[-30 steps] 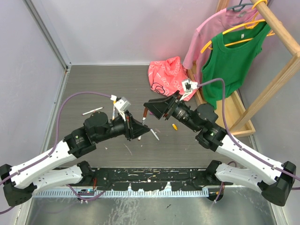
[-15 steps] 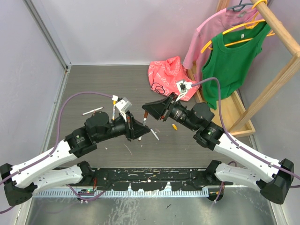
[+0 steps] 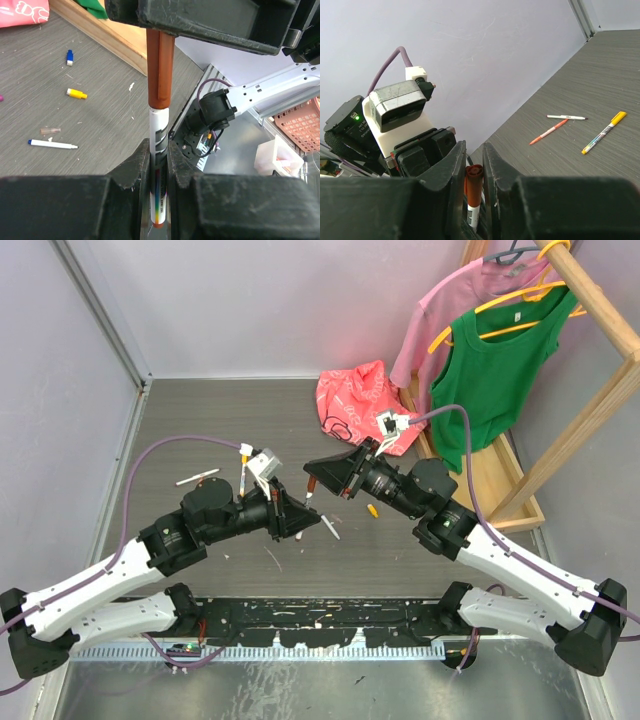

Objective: Insert the pens into the pen caps
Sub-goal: Press the pen cap onto the pen.

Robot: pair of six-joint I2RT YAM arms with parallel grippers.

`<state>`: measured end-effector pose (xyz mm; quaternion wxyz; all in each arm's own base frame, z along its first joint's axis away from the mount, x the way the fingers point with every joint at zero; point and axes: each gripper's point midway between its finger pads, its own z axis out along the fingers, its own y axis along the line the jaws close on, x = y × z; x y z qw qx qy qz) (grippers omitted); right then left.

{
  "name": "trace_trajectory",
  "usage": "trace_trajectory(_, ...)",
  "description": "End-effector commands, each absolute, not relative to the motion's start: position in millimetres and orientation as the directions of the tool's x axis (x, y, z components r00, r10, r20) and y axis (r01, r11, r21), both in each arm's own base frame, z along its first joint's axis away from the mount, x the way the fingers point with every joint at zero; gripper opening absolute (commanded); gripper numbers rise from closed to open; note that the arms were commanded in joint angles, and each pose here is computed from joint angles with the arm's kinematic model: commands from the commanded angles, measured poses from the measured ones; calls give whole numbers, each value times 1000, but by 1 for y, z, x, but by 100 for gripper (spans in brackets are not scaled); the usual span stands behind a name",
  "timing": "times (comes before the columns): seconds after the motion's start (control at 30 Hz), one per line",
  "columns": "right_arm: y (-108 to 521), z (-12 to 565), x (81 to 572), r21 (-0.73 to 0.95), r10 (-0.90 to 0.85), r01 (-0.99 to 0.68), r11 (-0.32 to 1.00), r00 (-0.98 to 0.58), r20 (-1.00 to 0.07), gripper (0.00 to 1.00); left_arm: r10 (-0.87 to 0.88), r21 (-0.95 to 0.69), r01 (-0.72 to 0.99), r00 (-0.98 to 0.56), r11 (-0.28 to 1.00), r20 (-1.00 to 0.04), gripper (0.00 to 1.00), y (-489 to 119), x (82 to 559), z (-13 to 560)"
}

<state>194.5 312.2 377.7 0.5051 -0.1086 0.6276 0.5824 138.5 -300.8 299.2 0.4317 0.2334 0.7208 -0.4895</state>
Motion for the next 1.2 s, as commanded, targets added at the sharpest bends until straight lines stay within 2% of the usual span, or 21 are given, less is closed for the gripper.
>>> trace_trajectory(0.0, 314, 395, 187, 585, 454, -769, 258, -438, -776, 9, -198, -493, 783, -452, 379, -870, 0, -299, 144, 349)
trace_trajectory(0.13, 318, 387, 186, 578, 427, -775, 255, -446, -787, 0, -244, -496, 777, -433, 386, -868, 0, -295, 148, 367)
trace_trajectory(0.33, 328, 374, 179, 569, 369, -791, 226, -471, -801, 0, -322, -509, 765, -404, 395, -856, 0, -289, 154, 406)
trace_trajectory(0.6, 341, 338, 160, 553, 257, -788, 270, -495, -830, 0, -361, -463, 764, -319, 449, -876, 0, -281, 166, 453)
trace_trajectory(0.87, 358, 288, 131, 612, 196, -746, 264, -579, -791, 0, -437, -431, 778, -226, 457, -871, 0, -270, 170, 494)
trace_trajectory(1.0, 363, 268, 117, 631, 169, -728, 268, -609, -775, 0, -451, -413, 782, -192, 467, -872, 0, -265, 171, 507)
trace_trajectory(1.17, 362, 276, 120, 614, 176, -737, 282, -590, -788, 0, -445, -414, 782, -197, 466, -874, 0, -265, 170, 504)
